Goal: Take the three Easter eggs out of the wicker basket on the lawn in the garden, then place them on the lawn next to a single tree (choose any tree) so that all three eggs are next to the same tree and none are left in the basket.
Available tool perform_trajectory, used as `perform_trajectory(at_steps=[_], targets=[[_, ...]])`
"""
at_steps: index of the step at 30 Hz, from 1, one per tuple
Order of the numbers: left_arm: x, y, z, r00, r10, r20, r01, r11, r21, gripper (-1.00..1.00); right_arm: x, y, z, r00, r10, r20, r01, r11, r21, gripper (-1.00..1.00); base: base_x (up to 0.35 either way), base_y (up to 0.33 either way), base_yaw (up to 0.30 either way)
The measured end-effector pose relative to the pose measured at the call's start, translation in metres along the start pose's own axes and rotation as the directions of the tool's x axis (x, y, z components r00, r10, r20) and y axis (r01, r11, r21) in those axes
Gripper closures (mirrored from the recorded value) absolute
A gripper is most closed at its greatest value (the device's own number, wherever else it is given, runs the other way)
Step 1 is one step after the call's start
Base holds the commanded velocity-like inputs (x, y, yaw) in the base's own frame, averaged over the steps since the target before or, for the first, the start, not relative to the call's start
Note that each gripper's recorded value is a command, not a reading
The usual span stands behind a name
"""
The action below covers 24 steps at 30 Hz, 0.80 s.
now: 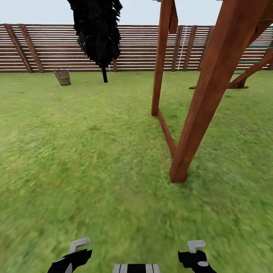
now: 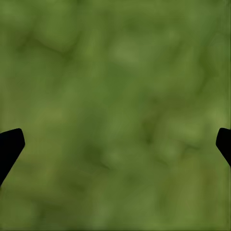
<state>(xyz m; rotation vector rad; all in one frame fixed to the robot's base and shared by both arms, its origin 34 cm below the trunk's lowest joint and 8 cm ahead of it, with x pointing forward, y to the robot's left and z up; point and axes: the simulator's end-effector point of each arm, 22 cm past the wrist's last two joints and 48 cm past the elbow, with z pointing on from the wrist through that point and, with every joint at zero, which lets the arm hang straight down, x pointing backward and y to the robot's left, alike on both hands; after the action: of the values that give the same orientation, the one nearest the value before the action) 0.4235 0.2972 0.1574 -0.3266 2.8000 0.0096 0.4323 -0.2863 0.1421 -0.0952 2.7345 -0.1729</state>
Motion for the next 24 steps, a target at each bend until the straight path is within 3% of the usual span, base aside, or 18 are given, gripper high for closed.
perform_trajectory(at_steps=[24], targets=[[-0.009,-0.002,-0.005,1.000,-0.001,0.021,0.001,1.000,0.005,-1.00,-0.011,-0.001,-0.004,1.000,0.003,0.023,-0.004,1.000,0.002,-1.00,0.000,0.000,0.000]])
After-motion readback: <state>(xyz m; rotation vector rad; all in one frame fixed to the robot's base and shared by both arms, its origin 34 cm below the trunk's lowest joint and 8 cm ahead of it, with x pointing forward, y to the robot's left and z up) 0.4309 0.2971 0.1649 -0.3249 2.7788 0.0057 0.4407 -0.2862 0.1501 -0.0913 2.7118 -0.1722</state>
